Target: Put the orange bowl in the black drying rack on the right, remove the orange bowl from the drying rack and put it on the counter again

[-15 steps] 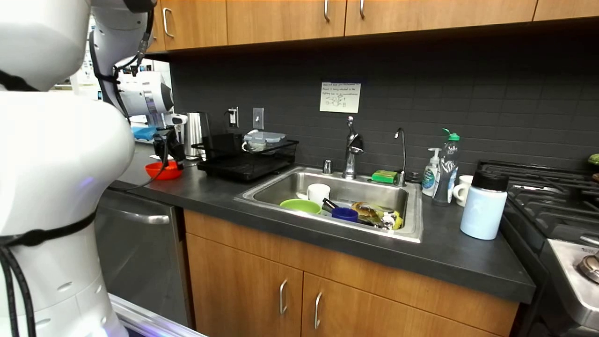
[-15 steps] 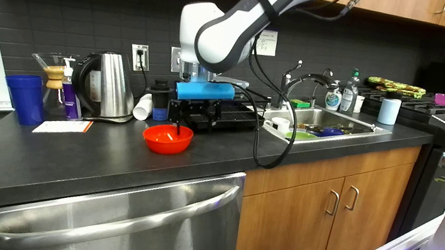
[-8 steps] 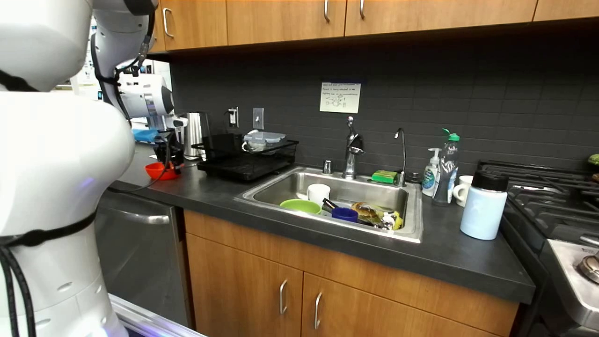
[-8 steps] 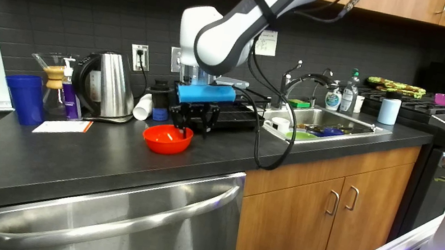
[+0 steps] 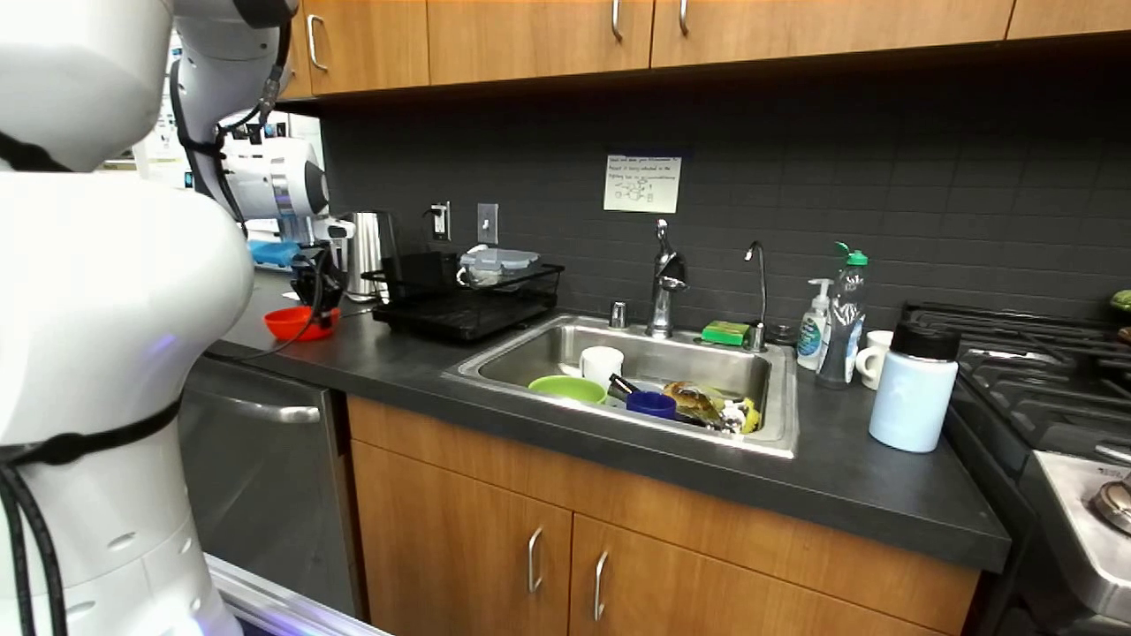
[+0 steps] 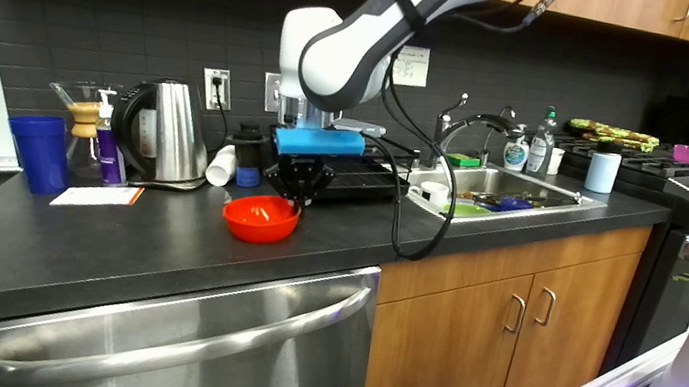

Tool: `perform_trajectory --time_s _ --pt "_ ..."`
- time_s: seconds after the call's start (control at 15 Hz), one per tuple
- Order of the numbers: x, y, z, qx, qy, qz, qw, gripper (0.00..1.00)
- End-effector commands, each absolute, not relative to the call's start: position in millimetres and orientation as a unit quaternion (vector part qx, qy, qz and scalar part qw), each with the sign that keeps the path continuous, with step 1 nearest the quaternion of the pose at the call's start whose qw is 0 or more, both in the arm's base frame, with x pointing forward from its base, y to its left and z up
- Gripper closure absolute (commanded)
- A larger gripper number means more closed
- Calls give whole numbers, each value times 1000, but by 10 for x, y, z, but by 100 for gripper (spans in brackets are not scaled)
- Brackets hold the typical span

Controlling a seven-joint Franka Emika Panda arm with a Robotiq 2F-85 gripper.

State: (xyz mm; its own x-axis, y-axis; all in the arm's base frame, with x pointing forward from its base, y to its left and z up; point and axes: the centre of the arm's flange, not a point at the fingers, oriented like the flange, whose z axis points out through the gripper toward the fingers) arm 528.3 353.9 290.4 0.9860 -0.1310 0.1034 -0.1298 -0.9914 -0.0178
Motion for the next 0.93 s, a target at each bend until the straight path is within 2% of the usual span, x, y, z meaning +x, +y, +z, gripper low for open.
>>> perform_trajectory --time_s 0.0,0.4,0.87 --pt "5308 3498 2973 -997 59 -48 19 98" --pt "5318 3527 3152 -996 53 -42 51 99" --pt "5136 3703 3873 -987 35 -73 135 99"
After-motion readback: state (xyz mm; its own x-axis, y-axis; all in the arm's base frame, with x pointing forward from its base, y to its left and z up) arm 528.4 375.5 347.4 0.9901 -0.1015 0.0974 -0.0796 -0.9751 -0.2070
